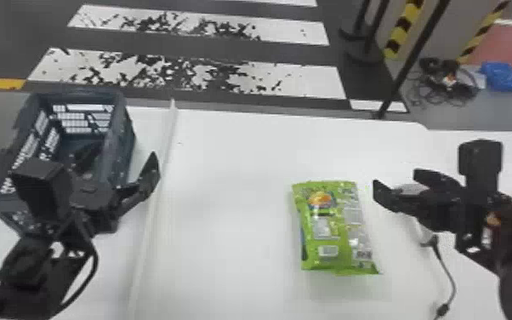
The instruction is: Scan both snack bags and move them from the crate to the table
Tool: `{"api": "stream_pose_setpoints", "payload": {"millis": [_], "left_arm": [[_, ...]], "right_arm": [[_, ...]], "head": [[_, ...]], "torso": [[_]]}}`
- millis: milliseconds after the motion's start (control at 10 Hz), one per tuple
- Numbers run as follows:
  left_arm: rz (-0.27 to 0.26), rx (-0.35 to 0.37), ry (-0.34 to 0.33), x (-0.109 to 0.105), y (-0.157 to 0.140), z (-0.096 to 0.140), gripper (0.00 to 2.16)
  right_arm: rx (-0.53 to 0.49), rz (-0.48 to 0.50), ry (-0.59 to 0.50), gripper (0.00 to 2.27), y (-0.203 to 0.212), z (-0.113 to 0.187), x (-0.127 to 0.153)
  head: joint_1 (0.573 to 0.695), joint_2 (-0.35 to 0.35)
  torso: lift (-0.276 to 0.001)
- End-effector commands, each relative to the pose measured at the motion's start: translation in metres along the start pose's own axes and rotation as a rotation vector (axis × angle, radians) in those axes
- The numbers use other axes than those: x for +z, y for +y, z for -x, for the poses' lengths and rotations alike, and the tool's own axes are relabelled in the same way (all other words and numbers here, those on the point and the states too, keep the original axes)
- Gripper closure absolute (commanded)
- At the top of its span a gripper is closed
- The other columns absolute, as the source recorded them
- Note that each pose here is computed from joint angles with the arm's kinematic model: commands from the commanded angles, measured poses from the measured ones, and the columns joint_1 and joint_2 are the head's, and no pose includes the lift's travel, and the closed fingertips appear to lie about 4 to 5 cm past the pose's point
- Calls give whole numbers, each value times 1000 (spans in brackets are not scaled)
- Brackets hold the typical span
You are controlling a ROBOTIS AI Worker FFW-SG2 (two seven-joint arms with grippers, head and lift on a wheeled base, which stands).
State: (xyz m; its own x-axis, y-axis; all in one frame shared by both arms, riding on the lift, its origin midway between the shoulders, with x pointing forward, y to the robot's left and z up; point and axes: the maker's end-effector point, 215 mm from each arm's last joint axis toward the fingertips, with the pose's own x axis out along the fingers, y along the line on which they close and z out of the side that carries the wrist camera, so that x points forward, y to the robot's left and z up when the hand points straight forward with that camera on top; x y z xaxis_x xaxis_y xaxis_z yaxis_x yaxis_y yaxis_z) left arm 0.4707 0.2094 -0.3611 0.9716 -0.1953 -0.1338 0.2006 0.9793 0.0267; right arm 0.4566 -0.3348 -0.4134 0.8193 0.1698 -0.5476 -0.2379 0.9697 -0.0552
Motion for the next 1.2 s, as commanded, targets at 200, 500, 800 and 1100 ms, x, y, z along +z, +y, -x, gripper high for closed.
{"api": "stream_pose_setpoints", "payload": {"millis": [200,500,800,1100], "left_arm": [[6,1,2,-4,0,1,87],[8,3,-4,-4,1,1,87],[9,5,-9,-4,2,1,87],[14,9,-19,-4,4,1,87]], "right_arm": [[-72,-29,68,140,-64,-5,-61],[-83,-36,123,144,-87,-17,-91],[-71,-29,171,302,-100,-41,-109],[-87,-34,200,2081,-105,-47,-117]], "head": [[695,-194],[695,-254],[695,-270],[695,-274]], "torso": [[-88],[-88],[-88],[-88]]}}
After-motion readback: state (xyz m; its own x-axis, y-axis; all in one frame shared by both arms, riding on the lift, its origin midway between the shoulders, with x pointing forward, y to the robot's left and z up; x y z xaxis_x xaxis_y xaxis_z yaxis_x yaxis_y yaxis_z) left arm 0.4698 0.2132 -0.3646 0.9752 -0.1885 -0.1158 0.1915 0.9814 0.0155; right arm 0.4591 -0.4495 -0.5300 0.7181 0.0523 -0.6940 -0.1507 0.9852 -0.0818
